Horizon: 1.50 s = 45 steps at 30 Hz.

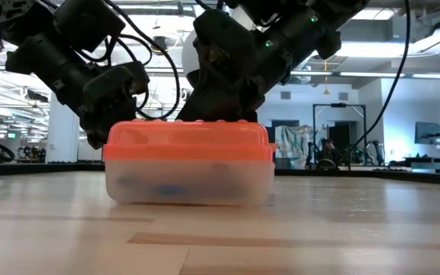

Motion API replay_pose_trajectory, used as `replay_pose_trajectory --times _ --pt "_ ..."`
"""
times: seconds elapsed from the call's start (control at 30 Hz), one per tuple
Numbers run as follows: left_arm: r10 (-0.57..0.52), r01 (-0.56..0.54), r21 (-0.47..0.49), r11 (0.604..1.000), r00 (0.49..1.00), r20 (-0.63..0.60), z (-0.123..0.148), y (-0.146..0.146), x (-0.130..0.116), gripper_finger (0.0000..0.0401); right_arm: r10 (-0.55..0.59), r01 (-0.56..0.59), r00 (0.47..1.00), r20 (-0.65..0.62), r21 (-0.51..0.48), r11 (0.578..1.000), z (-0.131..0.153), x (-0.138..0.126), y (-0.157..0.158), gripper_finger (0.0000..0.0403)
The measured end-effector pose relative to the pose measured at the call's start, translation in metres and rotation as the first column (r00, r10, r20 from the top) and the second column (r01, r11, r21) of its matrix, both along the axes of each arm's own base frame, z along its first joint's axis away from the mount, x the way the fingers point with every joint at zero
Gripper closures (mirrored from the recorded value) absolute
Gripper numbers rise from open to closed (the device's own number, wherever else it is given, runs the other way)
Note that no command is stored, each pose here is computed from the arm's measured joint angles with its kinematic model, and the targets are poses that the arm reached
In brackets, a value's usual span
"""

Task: Pick & place school supplies into a supply box
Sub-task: Close the orange supply box

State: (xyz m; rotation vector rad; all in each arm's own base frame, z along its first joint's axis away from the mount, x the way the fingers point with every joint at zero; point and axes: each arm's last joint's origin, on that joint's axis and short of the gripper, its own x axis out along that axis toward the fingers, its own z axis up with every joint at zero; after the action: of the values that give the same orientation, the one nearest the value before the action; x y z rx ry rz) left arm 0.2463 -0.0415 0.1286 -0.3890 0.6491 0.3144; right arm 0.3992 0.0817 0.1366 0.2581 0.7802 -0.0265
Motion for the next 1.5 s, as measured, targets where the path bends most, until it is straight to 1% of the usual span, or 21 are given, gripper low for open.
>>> replay_pose_trajectory --times 0.17,0.47,0.6,0.7,0.8,0.87,1.03,1.17,1.33,1.5 --pt "-0.007 0.006 0.012 1.000 0.999 0.032 0.007 0.000 0.000 0.0272 0.024 -0.024 1.000 0.010 -0.023 0.999 0.000 0.000 0.000 0.0265" --pt "-0.007 0.007 0.003 1.000 1.000 0.019 0.006 0.000 -0.001 0.0272 0.091 -0.086 0.995 0.048 -0.096 0.992 0.023 -0.007 -0.001 0.0261" --pt "-0.026 0.026 -0.014 1.000 1.000 0.007 0.006 0.000 -0.002 0.0272 0.122 -0.109 0.985 0.118 -0.117 0.987 0.046 -0.010 0.001 0.0262" --pt "-0.046 0.046 -0.032 0.998 0.999 -0.012 0.004 -0.002 -0.003 0.0272 0.145 -0.127 0.979 0.143 -0.126 0.984 0.060 -0.015 0.006 0.0262" --pt "-0.073 0.071 -0.073 0.995 0.997 -0.032 0.003 -0.009 -0.006 0.0272 0.144 -0.129 0.984 0.104 -0.143 0.981 0.069 -0.025 0.008 0.0261" --pt "-0.090 0.088 -0.087 0.992 0.995 -0.029 0.003 -0.015 -0.007 0.0272 0.135 -0.125 0.990 0.052 -0.162 0.979 0.073 -0.034 0.010 0.0262" --pt "-0.127 0.126 -0.096 0.987 0.992 -0.005 0.004 -0.029 -0.009 0.0272 0.088 -0.100 0.994 -0.065 -0.204 0.974 0.080 -0.055 0.017 0.0268" --pt "-0.151 0.151 -0.097 0.984 0.988 0.001 0.003 -0.035 -0.010 0.0272 0.035 -0.062 0.992 -0.122 -0.229 0.972 0.086 -0.069 0.018 0.0273" --pt "-0.158 0.159 -0.087 0.983 0.987 0.013 0.005 -0.038 -0.010 0.0272 -0.047 0.005 0.983 -0.175 -0.237 0.971 0.091 -0.083 0.018 0.0276" --pt "-0.150 0.150 -0.023 0.988 0.988 0.033 0.010 -0.038 -0.006 0.0272 -0.121 0.065 0.970 -0.210 -0.256 0.965 0.098 -0.098 0.021 0.0275"
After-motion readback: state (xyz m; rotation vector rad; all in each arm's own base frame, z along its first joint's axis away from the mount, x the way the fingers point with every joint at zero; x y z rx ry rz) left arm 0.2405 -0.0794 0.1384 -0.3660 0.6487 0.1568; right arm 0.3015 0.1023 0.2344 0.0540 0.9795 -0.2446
